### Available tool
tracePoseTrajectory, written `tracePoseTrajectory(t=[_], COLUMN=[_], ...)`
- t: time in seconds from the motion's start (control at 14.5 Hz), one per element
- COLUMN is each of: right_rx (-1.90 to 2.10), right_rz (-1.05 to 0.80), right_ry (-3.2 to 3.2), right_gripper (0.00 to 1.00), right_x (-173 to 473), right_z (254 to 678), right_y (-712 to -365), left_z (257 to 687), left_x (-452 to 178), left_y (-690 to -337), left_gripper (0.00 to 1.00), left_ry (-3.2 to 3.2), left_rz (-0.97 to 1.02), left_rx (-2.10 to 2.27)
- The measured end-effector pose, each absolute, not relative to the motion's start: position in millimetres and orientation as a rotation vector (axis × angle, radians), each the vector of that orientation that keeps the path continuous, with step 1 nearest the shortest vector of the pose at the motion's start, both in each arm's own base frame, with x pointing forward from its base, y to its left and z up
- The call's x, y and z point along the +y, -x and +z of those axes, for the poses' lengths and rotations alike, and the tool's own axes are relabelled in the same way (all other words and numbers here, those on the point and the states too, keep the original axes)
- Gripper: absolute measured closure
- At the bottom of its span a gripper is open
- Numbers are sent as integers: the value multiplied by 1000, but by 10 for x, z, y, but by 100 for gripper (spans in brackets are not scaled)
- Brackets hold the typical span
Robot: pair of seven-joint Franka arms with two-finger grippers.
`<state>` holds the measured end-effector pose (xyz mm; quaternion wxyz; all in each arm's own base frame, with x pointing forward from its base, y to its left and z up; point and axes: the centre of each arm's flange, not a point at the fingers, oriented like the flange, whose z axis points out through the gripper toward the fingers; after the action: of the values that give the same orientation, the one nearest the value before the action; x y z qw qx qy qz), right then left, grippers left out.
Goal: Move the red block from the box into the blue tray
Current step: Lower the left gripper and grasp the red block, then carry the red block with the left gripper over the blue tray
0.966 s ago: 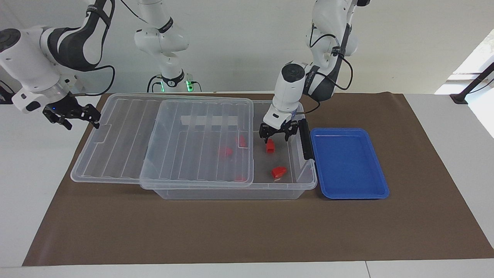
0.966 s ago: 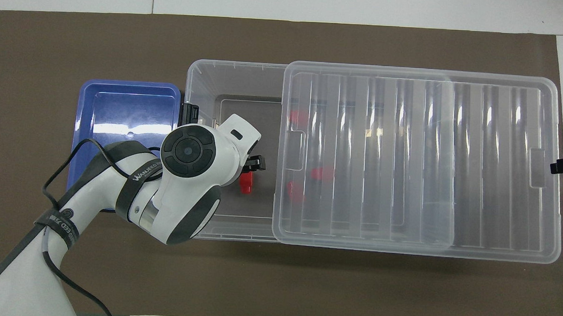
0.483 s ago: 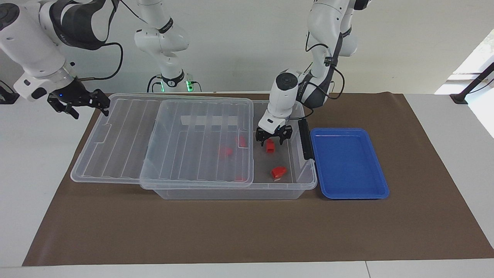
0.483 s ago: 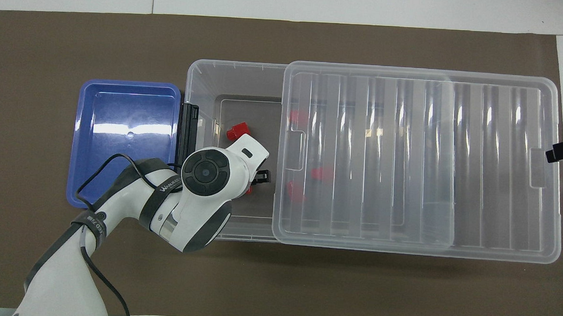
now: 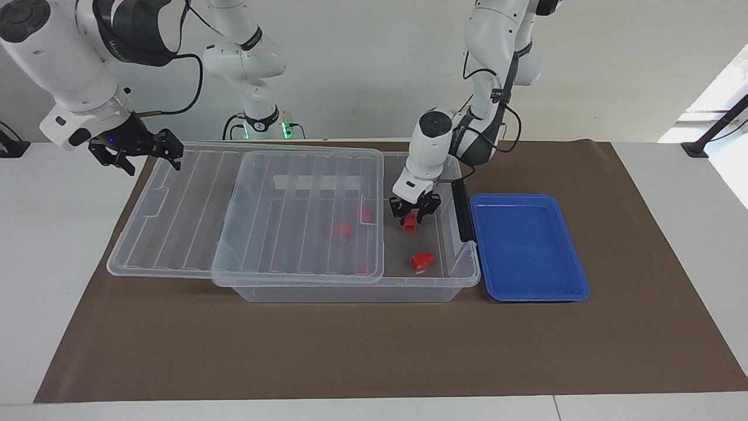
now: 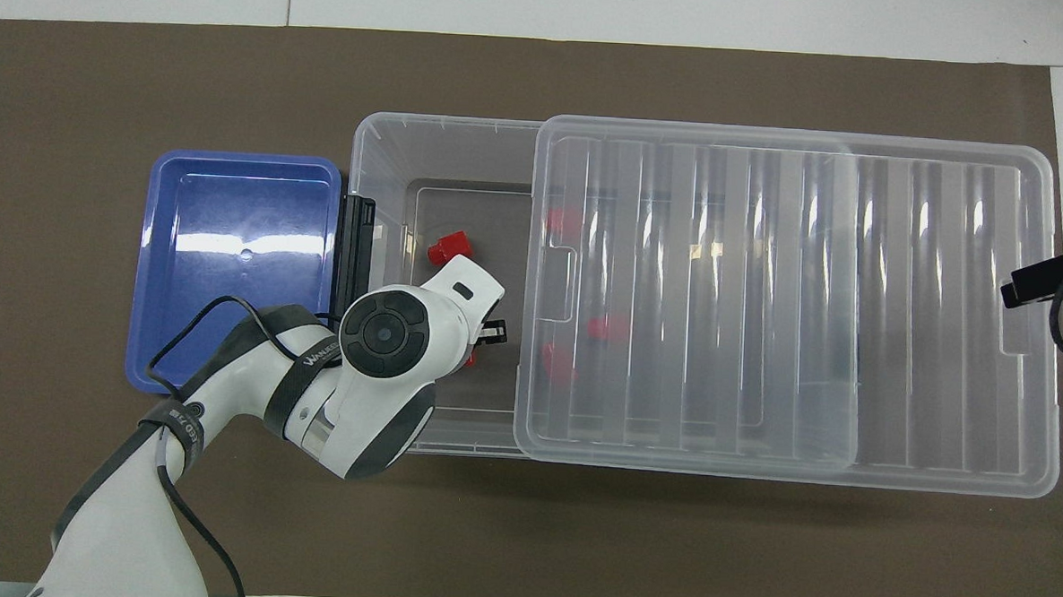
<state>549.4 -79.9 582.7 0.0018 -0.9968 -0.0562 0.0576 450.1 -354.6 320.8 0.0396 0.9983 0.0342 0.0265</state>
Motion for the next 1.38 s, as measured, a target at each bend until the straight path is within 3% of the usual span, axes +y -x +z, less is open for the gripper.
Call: tracePoseTrajectory(t=[0.41, 1.38], right_rx=[-158, -197], right_rz=[158, 165], right_ry=[3138, 3139], right_gripper=[0, 0], right_x=[-539, -386], right_z=[5918, 5889], right_y=[-5541, -5579], left_z=[3330, 5012], left_x=[-3521, -3096], left_y=[-4477, -4482], left_gripper=[66, 66], left_ry=[-3076, -3077], left_rz=[60, 124], left_rx=[128, 223])
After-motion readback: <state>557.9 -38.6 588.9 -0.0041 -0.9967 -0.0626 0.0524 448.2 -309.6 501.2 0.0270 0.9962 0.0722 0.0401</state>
